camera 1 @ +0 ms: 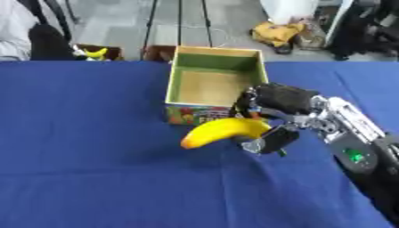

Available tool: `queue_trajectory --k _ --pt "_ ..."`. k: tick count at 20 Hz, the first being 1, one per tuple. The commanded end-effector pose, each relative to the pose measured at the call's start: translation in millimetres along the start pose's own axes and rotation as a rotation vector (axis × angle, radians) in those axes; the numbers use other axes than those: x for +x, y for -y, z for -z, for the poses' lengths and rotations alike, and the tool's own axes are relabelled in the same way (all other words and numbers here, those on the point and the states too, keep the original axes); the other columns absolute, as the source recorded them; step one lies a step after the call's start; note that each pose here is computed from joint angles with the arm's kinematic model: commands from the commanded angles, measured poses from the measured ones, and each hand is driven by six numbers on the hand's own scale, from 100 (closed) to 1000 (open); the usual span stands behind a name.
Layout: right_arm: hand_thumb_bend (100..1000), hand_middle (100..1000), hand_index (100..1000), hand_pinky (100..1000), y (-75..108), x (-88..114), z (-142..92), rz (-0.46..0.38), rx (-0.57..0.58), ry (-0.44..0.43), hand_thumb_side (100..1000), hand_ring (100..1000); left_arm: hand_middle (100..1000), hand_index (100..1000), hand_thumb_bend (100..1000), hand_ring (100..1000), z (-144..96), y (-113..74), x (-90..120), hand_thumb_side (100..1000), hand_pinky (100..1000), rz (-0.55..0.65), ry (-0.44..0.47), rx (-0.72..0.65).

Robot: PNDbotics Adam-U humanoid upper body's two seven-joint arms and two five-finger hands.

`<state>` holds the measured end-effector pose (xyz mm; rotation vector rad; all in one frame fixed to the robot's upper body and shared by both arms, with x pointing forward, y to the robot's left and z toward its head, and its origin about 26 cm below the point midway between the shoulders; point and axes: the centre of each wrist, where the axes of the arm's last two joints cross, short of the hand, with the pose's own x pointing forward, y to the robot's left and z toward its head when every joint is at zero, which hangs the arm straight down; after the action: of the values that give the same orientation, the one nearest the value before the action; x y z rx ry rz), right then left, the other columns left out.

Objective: Pick up objects on the table and place them in the box.

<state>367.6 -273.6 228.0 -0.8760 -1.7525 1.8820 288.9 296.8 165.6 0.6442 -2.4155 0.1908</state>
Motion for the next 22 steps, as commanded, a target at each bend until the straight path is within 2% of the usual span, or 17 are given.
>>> queue_trajectory --k 1,22 --pt "100 373 640 642 18.7 -6 -8 -0.038 -0.035 -0.016 548 633 477 635 100 423 6 -2.0 6 1000 426 0.004 0.034 -0.005" --pt "100 360 633 642 45.3 -29 -22 -0.063 -0.11 -0.102 536 625 474 633 100 417 7 1.2 7 1000 425 -0.001 0.038 -0.009"
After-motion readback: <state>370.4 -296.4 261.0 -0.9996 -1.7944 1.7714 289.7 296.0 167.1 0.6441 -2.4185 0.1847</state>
